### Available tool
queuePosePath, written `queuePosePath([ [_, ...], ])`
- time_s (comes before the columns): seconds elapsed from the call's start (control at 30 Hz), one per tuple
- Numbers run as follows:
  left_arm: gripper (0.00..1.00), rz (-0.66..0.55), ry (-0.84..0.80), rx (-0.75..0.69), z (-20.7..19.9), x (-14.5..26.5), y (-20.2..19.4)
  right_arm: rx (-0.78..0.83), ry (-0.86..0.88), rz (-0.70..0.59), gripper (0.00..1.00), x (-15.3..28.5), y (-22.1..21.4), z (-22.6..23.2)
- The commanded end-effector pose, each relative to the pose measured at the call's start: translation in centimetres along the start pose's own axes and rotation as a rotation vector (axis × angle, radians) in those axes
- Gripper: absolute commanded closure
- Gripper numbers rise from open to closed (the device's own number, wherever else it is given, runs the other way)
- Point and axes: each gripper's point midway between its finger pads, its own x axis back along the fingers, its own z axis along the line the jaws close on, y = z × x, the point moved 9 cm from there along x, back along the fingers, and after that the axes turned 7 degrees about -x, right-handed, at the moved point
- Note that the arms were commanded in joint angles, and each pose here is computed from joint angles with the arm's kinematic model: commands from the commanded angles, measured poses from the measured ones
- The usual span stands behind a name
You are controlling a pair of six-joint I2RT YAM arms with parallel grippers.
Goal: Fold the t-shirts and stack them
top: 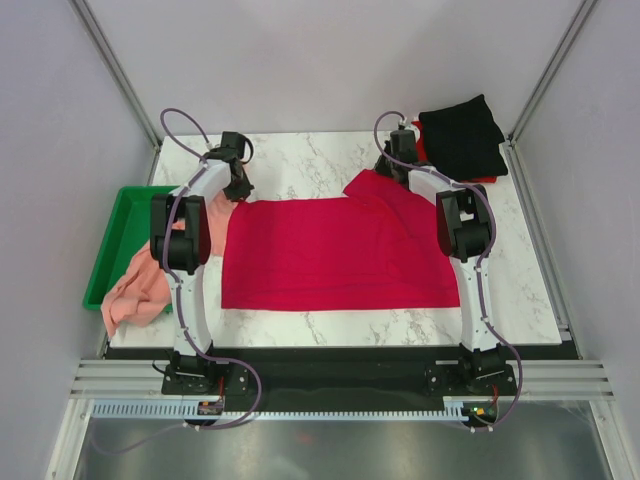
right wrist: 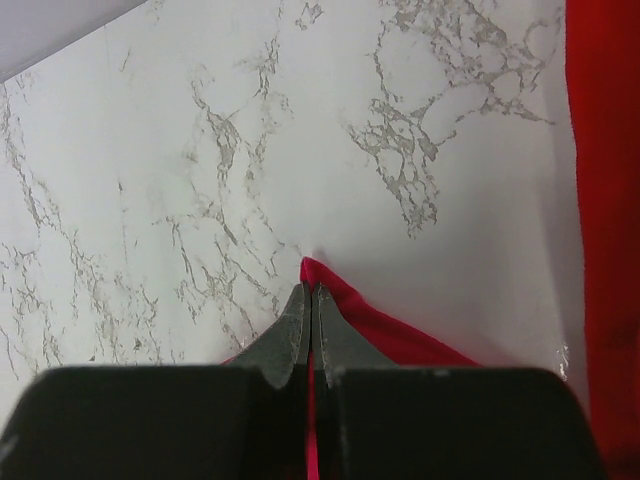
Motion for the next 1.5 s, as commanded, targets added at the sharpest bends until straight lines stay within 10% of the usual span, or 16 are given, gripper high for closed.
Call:
queuePosePath([
  [0.0,0.81,-0.043,0.005,0.025,0.0,1.3,0.9,-0.006,-0.010,0.030,1.00,-0.8,-0.8,-0.7],
  [0.17,0.98,-0.038,0.005,0.027,0.0,1.2,0.8,-0.011,-0.008,0.036,1.00,-0.9,-0.8,-0.9],
  [0.87,0.98,-0.081,-0.195,0.066,1.6,11.5,-0.8,0.199,0.081,0.066,1.00,13.2,1.6,0.3],
  [1.47,0.98,-0.097,-0.225,0.036,5.0,12.1,-4.8,0.175,-0.037,0.021,1.00,27.4,-1.4,-3.8],
])
